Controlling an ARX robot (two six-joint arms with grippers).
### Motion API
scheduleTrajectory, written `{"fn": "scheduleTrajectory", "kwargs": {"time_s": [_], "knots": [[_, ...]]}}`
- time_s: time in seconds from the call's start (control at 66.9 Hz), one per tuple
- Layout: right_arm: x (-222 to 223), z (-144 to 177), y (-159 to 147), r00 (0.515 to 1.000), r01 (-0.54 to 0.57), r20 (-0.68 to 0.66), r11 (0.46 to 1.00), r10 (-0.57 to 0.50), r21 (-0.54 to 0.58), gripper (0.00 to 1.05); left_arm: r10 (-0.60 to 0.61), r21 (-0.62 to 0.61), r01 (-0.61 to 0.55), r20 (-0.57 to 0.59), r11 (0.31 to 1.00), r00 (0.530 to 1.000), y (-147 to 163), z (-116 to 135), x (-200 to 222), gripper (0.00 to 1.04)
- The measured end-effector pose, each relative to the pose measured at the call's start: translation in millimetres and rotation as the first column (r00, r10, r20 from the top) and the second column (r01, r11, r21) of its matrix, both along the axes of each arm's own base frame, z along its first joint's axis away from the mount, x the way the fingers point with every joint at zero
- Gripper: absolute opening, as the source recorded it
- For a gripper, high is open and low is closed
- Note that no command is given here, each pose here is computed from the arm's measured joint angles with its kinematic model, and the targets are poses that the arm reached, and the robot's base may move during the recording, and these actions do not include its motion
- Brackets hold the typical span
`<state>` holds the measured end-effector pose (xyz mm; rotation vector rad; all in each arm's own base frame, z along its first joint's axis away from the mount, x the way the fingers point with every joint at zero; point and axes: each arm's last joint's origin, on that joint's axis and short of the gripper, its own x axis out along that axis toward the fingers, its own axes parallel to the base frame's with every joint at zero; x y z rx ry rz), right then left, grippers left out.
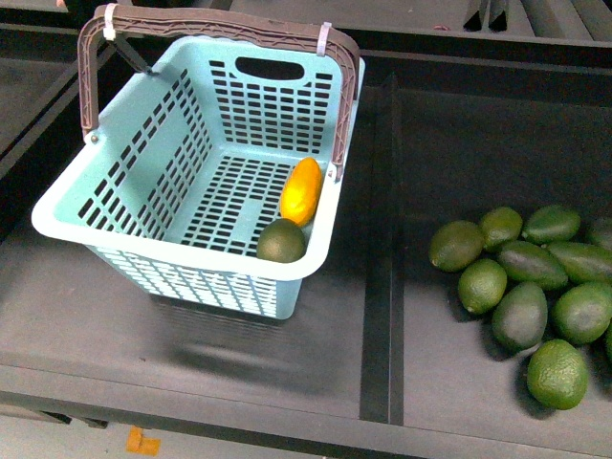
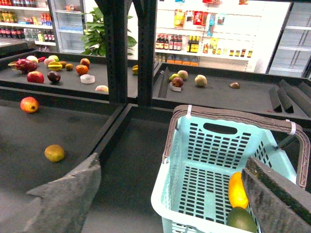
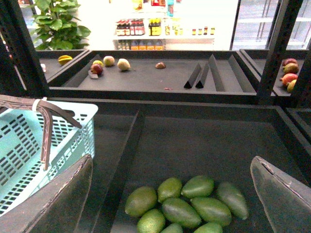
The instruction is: Pick mango and avocado into basket
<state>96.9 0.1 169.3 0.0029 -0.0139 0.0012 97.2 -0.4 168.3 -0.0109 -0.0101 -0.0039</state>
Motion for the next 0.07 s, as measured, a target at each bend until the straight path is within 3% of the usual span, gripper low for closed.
{"fn": "scheduleTrajectory", "kwargs": {"time_s": [0.075], "knots": [[0.0, 0.0, 0.0, 1.000, 0.000, 0.000, 1.000, 0.000, 0.000, 0.96, 0.001, 0.001, -0.001, 0.000, 1.000, 1.000, 0.0, 0.0, 0.0, 0.96]]}}
